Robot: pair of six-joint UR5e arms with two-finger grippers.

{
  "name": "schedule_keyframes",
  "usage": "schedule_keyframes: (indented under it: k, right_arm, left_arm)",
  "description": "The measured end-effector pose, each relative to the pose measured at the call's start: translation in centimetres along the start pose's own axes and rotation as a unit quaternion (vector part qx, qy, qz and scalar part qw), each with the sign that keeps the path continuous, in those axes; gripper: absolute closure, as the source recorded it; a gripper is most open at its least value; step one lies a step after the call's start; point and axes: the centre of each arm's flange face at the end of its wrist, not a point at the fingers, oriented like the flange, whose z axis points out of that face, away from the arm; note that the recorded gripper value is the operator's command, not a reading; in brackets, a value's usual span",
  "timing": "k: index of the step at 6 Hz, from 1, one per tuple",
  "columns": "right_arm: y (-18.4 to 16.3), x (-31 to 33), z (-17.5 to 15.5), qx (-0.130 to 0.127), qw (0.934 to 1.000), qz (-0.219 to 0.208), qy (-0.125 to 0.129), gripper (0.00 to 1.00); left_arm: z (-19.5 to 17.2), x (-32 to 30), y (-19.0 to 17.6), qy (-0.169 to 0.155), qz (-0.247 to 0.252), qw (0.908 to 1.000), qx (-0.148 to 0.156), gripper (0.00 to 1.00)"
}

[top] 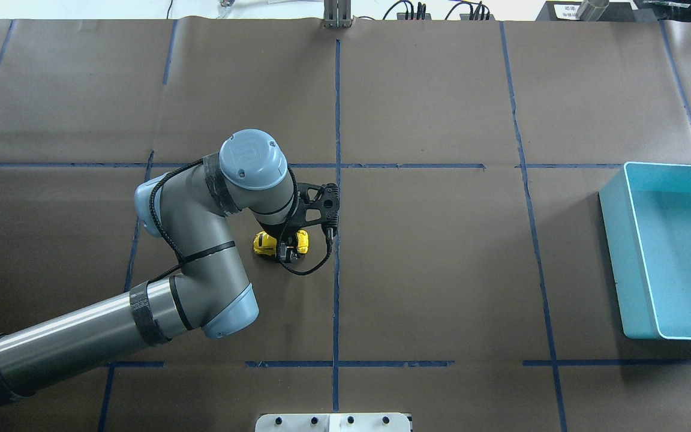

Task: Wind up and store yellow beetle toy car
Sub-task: 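Drag the pressed car back toward the robot with the left gripper, then lift the left gripper off the car to release it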

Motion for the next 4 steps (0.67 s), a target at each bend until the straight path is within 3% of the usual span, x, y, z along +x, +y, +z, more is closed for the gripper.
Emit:
schedule_keyframes:
  k: [1, 4]
  right_arm:
    - [-0.03, -0.01, -0.03, 0.000, 1.0000, 0.000, 0.000, 0.00]
    - [-0.11, -0.06, -0.10, 0.001, 1.0000, -0.001, 0.000, 0.00]
  left_arm:
    - [0.08, 0.08, 0.00, 0.000, 0.000, 1.0000, 0.000, 0.01]
    - [0.25, 0.22, -0.01, 0.000, 0.000, 1.0000, -0.003, 0.00]
